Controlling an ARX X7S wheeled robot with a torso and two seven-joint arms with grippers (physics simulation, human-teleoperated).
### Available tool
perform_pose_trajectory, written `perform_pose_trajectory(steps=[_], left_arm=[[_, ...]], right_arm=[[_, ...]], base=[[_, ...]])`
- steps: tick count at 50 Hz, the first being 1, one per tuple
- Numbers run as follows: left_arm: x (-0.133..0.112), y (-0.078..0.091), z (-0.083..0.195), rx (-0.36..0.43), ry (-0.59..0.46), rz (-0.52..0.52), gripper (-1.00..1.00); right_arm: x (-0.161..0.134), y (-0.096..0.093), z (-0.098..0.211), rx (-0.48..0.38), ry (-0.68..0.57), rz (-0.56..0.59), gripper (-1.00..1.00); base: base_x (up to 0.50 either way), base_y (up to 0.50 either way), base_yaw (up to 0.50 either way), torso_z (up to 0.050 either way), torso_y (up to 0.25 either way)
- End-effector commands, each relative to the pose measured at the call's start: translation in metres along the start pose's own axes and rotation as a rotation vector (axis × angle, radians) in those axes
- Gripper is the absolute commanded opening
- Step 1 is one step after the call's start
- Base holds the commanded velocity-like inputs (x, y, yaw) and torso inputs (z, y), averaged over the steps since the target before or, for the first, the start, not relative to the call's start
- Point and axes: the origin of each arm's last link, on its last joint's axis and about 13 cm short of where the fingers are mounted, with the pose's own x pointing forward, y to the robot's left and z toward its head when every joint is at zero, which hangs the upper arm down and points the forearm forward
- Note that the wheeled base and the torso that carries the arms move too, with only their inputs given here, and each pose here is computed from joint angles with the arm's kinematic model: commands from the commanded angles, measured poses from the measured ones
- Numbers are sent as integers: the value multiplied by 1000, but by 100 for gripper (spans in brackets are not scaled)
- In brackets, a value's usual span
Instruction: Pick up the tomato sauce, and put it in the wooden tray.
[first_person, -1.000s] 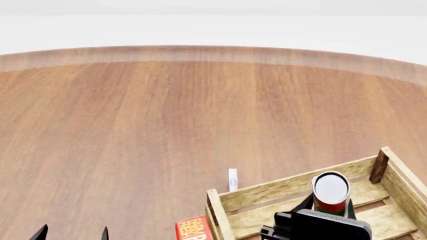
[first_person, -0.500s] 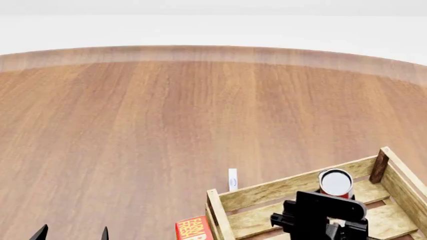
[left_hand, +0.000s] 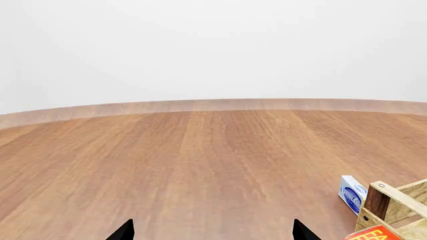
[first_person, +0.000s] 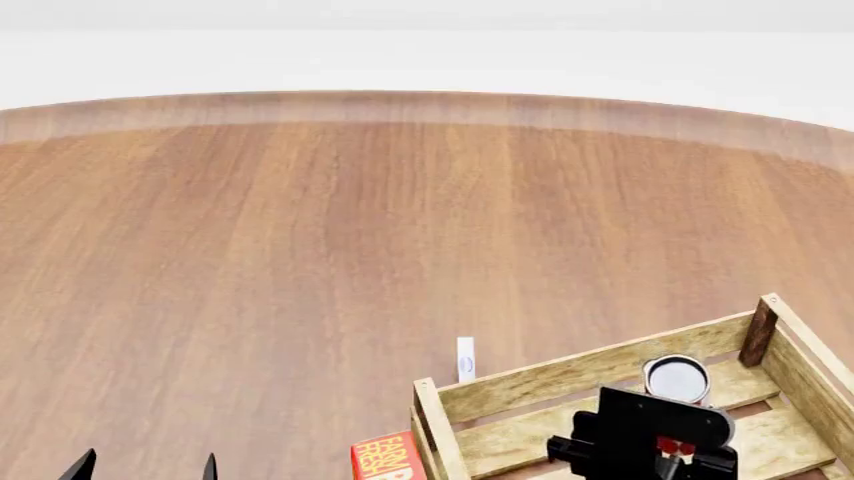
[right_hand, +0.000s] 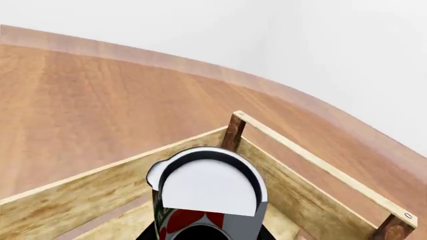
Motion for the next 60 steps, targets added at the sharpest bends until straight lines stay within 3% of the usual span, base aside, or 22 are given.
perform_pose_trajectory(steps=[1,60], left_arm=[[0,0,0,0,0,0,100],[0,0,0,0,0,0,100]], right_arm=[[1,1,1,-27,-9,0,-100],[-4,-3,-13,-105,99,15,-100]], base=[[0,0,0,0,0],[0,0,0,0,0]])
